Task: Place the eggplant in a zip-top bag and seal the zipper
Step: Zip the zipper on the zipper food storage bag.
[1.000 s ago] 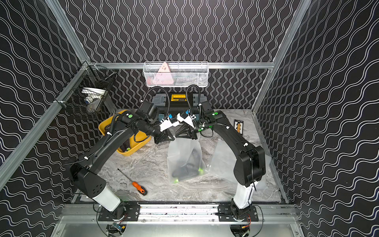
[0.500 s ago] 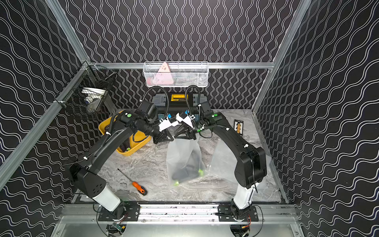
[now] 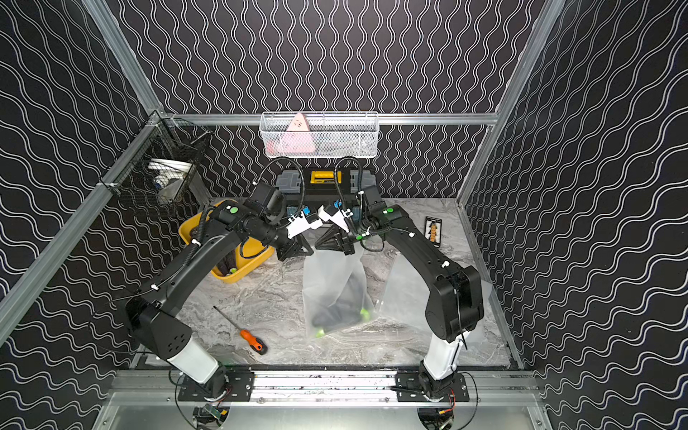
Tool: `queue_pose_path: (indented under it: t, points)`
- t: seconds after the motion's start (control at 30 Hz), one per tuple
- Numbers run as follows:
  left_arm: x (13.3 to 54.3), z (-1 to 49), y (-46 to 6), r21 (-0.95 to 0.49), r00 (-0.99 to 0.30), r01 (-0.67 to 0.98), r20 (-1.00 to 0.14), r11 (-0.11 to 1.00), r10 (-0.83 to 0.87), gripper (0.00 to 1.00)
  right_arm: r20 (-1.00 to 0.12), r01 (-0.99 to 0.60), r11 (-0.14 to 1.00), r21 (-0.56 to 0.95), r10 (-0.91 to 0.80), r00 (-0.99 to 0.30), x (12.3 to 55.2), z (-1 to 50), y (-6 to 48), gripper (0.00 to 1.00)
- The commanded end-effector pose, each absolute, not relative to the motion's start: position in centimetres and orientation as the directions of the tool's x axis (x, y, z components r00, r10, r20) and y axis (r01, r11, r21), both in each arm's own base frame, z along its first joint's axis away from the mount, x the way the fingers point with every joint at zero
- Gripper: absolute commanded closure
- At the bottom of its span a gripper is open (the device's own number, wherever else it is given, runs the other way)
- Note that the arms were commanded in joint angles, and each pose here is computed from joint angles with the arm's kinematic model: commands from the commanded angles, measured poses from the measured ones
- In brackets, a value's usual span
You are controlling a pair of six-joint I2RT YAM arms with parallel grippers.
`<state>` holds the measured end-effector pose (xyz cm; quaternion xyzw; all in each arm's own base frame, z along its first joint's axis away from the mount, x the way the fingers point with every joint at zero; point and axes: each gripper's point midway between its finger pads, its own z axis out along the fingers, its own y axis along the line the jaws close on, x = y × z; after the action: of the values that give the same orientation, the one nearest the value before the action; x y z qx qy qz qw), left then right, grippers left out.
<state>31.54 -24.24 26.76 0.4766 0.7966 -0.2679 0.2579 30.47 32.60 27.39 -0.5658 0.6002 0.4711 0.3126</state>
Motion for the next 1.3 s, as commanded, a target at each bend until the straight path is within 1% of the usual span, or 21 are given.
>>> queue_pose_path:
  t: [0.0, 0.07, 0.3, 0.4, 0.67, 0.83, 1.07, 1.27]
  points:
    - [33.9, 27.5, -23.8, -0.149, -0.421, 0.873, -0.711, 0.465, 0.563, 1.00, -0.908, -0.987, -0.032, 0.158, -0.398, -0.132, 31.5, 27.2, 32.2, 0.91]
    - [34.3, 27.5, -23.1, -0.152, -0.437, 0.859, -0.718, 0.490, 0.543, 1.00, -0.909, -0.987, 0.025, 0.157, -0.386, -0.155, 32.9, 27.3, 30.7, 0.92]
    - [35.0, 27.1, -22.2, -0.147, -0.459, 0.836, -0.715, 0.528, 0.527, 1.00, -0.895, -0.976, 0.125, 0.176, -0.392, -0.212, 34.7, 26.3, 28.5, 0.92]
    - [35.3, 26.6, -21.8, -0.141, -0.474, 0.823, -0.706, 0.551, 0.526, 1.00, -0.889, -0.965, 0.191, 0.178, -0.389, -0.240, 35.9, 25.8, 27.5, 0.92]
    - [37.4, 26.0, -19.8, -0.114, -0.523, 0.756, -0.697, 0.645, 0.490, 1.00, -0.877, -0.914, 0.361, 0.187, -0.358, -0.321, 38.6, 24.9, 23.2, 0.92]
    - [38.8, 25.5, -18.7, -0.106, -0.555, 0.701, -0.703, 0.705, 0.446, 1.00, -0.878, -0.869, 0.453, 0.202, -0.309, -0.365, 39.8, 24.4, 20.7, 0.92]
    - [40.1, 24.8, -17.8, -0.105, -0.588, 0.647, -0.699, 0.756, 0.407, 1.00, -0.868, -0.815, 0.541, 0.205, -0.284, -0.407, 40.6, 24.1, 17.7, 0.92]
    - [40.2, 24.3, -18.1, -0.134, -0.602, 0.645, -0.695, 0.752, 0.393, 1.00, -0.867, -0.797, 0.568, 0.206, -0.272, -0.418, 40.6, 24.0, 16.5, 0.92]
